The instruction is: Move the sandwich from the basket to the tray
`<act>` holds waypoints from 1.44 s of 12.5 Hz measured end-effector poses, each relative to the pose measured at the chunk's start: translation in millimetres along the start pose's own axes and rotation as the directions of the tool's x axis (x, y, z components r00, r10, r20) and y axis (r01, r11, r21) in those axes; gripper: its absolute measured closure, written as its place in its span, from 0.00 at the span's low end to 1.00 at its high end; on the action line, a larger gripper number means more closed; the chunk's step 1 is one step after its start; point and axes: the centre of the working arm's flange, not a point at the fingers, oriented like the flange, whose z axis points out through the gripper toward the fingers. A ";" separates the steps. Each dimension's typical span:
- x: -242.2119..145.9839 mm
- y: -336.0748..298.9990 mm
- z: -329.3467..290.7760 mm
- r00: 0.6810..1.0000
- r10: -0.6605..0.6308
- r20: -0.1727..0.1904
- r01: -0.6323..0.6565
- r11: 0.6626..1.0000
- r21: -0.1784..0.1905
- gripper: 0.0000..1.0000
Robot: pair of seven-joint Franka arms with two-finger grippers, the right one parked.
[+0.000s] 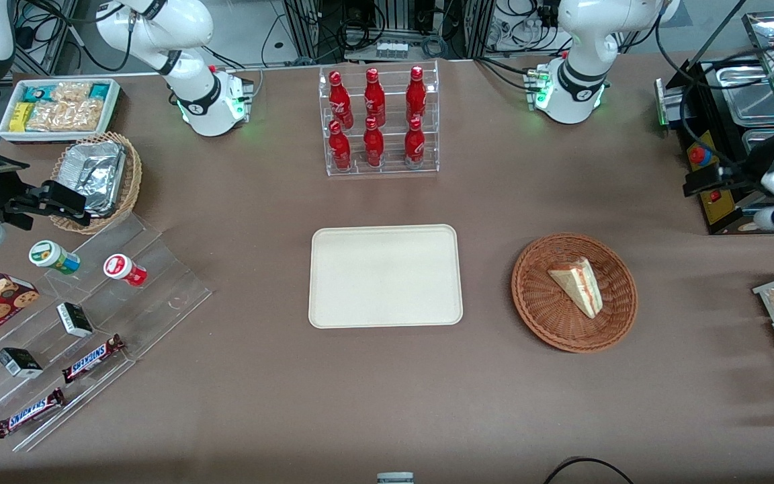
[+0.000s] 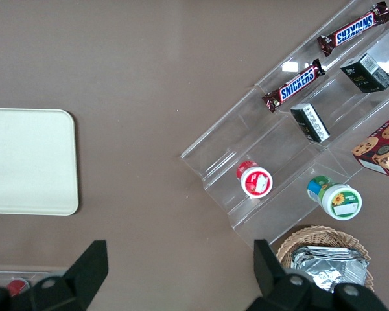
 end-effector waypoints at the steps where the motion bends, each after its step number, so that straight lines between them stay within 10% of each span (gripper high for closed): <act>1: 8.9 -3.5 11.4 1.000 -0.008 0.009 0.008 1.000 -0.002 0.00; 6: 43.3 -7.7 93.5 0.976 -0.215 -0.046 0.214 0.977 -0.011 0.00; 14: 56.8 49.2 210.2 0.781 -0.604 -0.160 0.584 0.796 -0.155 0.00; 18: 55.6 96.3 242.0 0.779 -0.610 -0.145 0.593 0.792 -0.145 0.00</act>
